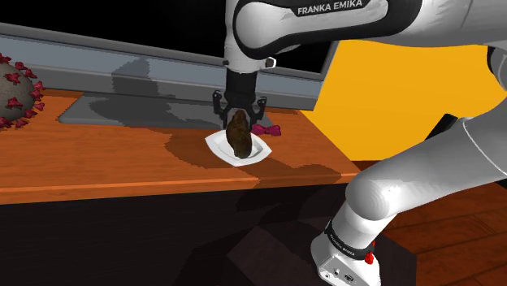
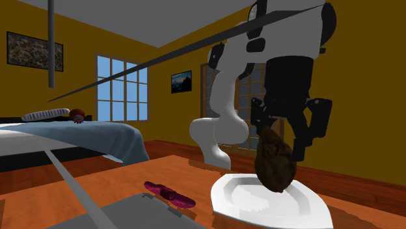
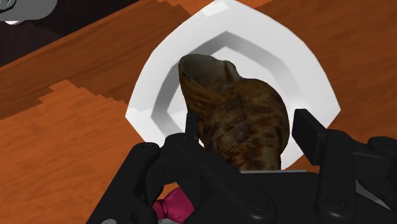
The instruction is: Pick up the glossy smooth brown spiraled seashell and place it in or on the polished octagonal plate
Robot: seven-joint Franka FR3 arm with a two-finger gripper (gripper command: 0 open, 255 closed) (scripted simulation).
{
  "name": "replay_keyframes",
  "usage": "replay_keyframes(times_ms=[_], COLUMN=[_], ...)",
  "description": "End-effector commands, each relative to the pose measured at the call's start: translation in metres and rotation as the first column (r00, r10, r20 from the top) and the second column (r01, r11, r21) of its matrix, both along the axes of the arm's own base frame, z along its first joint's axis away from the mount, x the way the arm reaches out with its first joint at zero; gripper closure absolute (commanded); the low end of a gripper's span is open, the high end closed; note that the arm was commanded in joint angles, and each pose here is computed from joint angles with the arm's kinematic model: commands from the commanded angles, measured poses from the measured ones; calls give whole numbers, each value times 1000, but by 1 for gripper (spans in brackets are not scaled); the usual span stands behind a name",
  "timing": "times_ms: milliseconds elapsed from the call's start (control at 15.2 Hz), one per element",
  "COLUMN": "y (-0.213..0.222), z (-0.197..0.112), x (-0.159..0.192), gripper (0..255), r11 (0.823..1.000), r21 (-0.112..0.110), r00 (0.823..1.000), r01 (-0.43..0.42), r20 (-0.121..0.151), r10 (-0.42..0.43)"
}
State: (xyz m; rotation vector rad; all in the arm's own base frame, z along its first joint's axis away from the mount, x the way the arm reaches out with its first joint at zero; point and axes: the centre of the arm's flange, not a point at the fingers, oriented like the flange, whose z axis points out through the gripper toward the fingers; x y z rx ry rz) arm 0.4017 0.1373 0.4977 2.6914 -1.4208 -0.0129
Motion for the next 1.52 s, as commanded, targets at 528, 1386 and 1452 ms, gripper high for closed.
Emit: replay_keyframes(times_ms=[528,1386,1452], y=[0,1,2], z=[-44,-31,-17], x=[0,0,1], gripper=[255,0,0], r11=[1000,1000,1000], r21=[0,0,0], r00=[1000,1000,1000], r01=[0,0,0], r20=[-1,-1,-1], r10=[0,0,0])
